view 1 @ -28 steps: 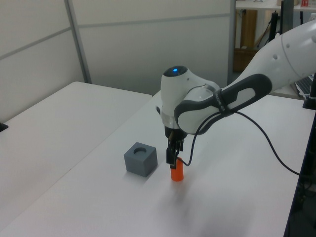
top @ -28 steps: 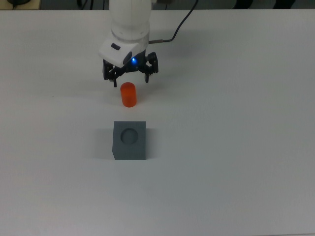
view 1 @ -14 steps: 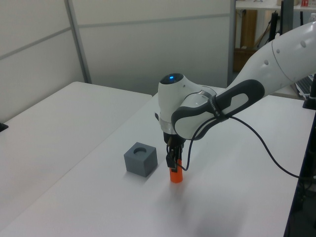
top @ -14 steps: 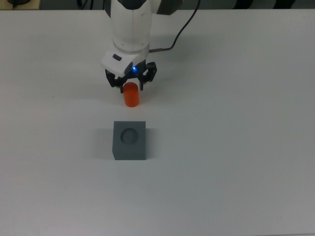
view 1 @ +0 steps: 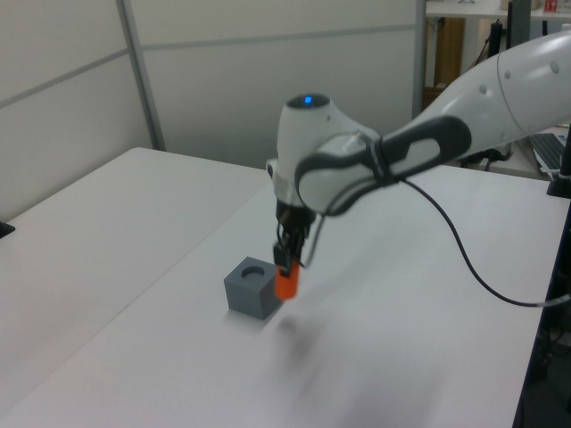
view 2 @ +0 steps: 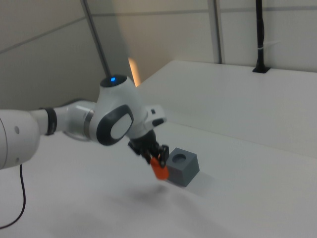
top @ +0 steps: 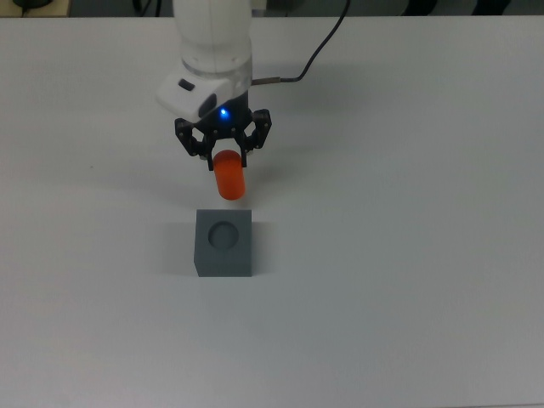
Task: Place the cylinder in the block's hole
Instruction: 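Lift the orange cylinder and carry it toward the grey block, then lower the orange cylinder into the hole of the grey block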
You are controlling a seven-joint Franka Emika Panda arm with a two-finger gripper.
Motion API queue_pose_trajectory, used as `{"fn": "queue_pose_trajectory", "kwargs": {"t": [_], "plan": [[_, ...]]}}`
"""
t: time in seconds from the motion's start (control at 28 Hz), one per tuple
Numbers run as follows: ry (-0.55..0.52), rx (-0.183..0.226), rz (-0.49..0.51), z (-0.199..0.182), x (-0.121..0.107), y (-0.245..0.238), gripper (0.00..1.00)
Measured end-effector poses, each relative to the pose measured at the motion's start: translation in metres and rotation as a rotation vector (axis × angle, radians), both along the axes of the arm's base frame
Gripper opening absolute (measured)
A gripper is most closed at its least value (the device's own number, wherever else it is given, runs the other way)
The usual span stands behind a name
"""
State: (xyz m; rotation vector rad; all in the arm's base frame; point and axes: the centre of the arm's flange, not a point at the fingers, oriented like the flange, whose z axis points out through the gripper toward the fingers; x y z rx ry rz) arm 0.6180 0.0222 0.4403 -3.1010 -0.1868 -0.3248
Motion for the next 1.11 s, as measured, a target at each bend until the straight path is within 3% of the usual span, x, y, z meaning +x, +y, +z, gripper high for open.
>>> {"fn": "queue_pose_trajectory", "kwargs": {"t": [0.07, 0.25, 0.43, 0.89, 1.11], "plan": [[-0.04, 0.035, -0.029, 0.02, 0.008, -0.006, 0.51], [-0.097, 0.072, -0.072, 0.049, 0.018, -0.017, 0.51], [-0.111, 0.079, -0.095, 0.052, 0.03, -0.018, 0.51], [-0.073, 0.075, -0.1, 0.013, 0.057, -0.017, 0.51], [-0.123, 0.074, -0.104, 0.01, 0.065, -0.018, 0.51]]}}
